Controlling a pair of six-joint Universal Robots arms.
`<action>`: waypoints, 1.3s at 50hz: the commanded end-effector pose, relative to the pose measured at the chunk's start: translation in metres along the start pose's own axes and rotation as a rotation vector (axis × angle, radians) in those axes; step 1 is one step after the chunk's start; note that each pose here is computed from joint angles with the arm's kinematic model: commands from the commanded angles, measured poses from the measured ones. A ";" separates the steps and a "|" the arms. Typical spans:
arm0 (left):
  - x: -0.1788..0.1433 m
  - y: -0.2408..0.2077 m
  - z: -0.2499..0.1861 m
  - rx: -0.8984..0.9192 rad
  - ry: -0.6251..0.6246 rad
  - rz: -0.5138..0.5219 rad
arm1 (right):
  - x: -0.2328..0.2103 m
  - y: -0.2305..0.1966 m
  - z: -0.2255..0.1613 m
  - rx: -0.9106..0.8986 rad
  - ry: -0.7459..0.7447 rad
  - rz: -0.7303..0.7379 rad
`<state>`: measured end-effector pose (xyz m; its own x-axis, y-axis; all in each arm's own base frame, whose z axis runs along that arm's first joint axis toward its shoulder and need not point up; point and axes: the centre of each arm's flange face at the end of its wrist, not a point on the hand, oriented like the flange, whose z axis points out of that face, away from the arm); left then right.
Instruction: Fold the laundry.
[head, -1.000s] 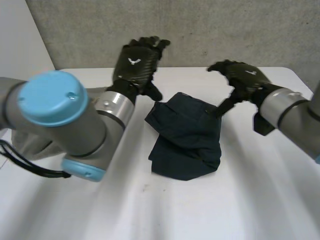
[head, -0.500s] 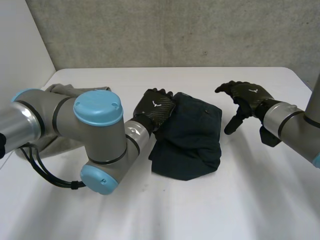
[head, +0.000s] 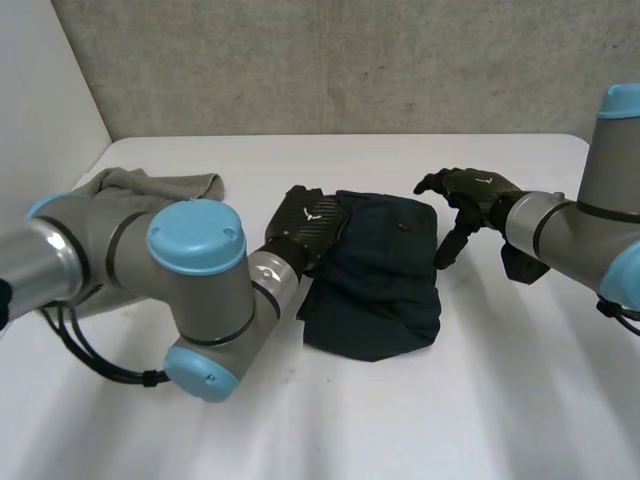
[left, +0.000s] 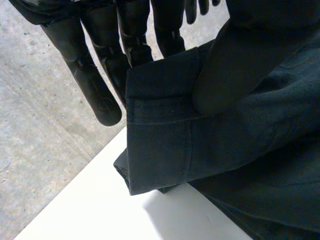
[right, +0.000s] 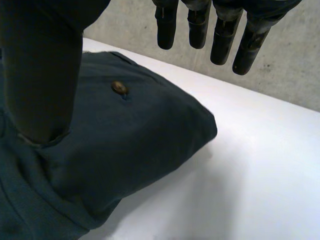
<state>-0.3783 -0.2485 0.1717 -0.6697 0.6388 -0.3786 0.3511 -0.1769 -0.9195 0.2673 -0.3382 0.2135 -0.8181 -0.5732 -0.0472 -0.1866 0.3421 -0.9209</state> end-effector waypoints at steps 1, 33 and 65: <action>-0.001 -0.013 -0.037 -0.026 -0.016 0.001 | -0.015 0.001 0.010 -0.042 -0.053 0.000; -0.029 -0.040 0.006 0.091 -0.079 -0.256 | -0.039 0.053 0.030 -0.143 -0.068 -0.122; 0.005 0.044 0.006 -0.221 -0.005 -0.067 | -0.039 0.062 0.041 -0.113 -0.066 -0.050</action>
<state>-0.3713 -0.2568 0.1395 -0.7207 0.6463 -0.2509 0.3752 0.0593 -0.9250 0.3081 -0.3215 0.1667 -0.7797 -0.6227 -0.0653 -0.2287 0.3804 -0.8961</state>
